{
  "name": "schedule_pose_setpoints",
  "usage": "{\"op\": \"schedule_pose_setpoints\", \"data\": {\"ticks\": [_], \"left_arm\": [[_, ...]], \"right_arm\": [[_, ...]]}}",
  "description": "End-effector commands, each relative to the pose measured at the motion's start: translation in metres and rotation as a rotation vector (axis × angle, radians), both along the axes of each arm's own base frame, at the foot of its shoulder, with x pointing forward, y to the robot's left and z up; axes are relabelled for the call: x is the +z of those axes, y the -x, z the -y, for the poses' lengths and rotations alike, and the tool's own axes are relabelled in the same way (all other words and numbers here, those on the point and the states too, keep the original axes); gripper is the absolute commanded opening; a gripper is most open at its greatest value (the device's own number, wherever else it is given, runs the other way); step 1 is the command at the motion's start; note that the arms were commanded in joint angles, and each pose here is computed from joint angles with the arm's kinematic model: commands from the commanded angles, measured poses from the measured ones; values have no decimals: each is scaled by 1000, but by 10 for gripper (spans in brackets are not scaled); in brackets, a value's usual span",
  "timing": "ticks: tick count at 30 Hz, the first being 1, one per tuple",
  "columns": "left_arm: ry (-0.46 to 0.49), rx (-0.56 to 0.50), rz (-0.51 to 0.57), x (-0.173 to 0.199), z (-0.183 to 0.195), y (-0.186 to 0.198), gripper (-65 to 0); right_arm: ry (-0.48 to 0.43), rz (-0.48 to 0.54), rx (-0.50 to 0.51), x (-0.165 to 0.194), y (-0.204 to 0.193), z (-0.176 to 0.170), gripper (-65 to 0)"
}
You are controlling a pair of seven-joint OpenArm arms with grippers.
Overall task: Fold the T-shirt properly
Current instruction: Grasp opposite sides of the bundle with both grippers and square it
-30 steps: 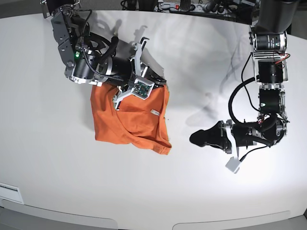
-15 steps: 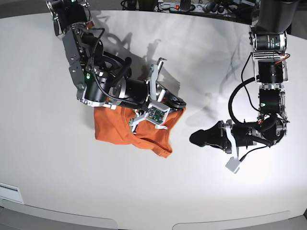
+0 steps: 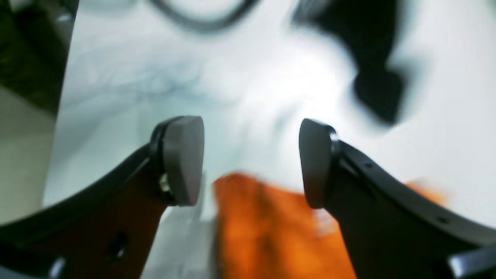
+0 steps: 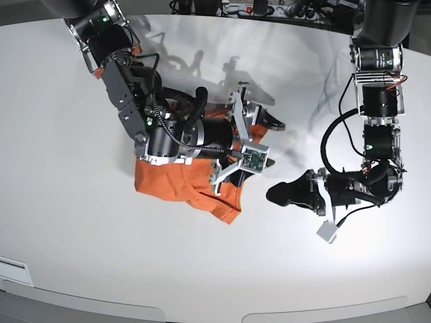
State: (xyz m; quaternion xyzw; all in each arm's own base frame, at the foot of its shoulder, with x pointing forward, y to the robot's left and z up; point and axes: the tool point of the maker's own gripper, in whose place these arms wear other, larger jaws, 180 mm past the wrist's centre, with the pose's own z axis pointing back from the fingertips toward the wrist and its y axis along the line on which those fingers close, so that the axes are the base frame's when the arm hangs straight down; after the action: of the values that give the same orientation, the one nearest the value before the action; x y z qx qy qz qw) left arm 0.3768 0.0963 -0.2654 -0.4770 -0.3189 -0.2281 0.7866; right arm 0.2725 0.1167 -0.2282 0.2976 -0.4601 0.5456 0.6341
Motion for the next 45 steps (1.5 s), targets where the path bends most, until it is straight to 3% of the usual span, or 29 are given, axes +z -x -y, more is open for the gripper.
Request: {"op": "schedule_pose_setpoints", "data": {"ticks": [1, 3, 4, 5, 7, 8, 11, 16, 23, 28, 37, 45], "left_arm": [[25, -1, 70, 23, -1, -9, -650], [56, -4, 76, 29, 0, -9, -650], [74, -6, 79, 32, 1, -9, -650], [94, -9, 87, 36, 0, -8, -650], [113, -12, 95, 41, -1, -8, -650], [112, -16, 94, 40, 1, -7, -650], [89, -63, 84, 38, 14, -1, -650], [12, -246, 113, 32, 55, 29, -650], [-202, -474, 78, -18, 90, 75, -650], [-422, -575, 42, -65, 84, 95, -650], [-677, -604, 29, -103, 47, 97, -650], [-760, -536, 103, -116, 39, 80, -650]], "right_arm": [[-57, 75, -9, 31, -9, 2, -248], [-72, 124, -110, 48, -32, 23, -256], [-77, 140, -166, 53, -45, 35, -292], [-72, 153, -221, 55, -56, 48, -361], [-65, 169, -301, 58, -74, 71, -584], [-71, 169, -327, 58, -80, 82, -650], [-77, 153, -377, 46, -98, 108, -650], [10, 38, -414, 2, -123, 136, -650], [91, -73, -491, -33, -149, 178, -650], [121, -150, -525, -55, -149, 201, -650], [104, -267, -518, -91, -123, 201, -650], [151, -354, -522, -128, -90, 211, -650]]}}
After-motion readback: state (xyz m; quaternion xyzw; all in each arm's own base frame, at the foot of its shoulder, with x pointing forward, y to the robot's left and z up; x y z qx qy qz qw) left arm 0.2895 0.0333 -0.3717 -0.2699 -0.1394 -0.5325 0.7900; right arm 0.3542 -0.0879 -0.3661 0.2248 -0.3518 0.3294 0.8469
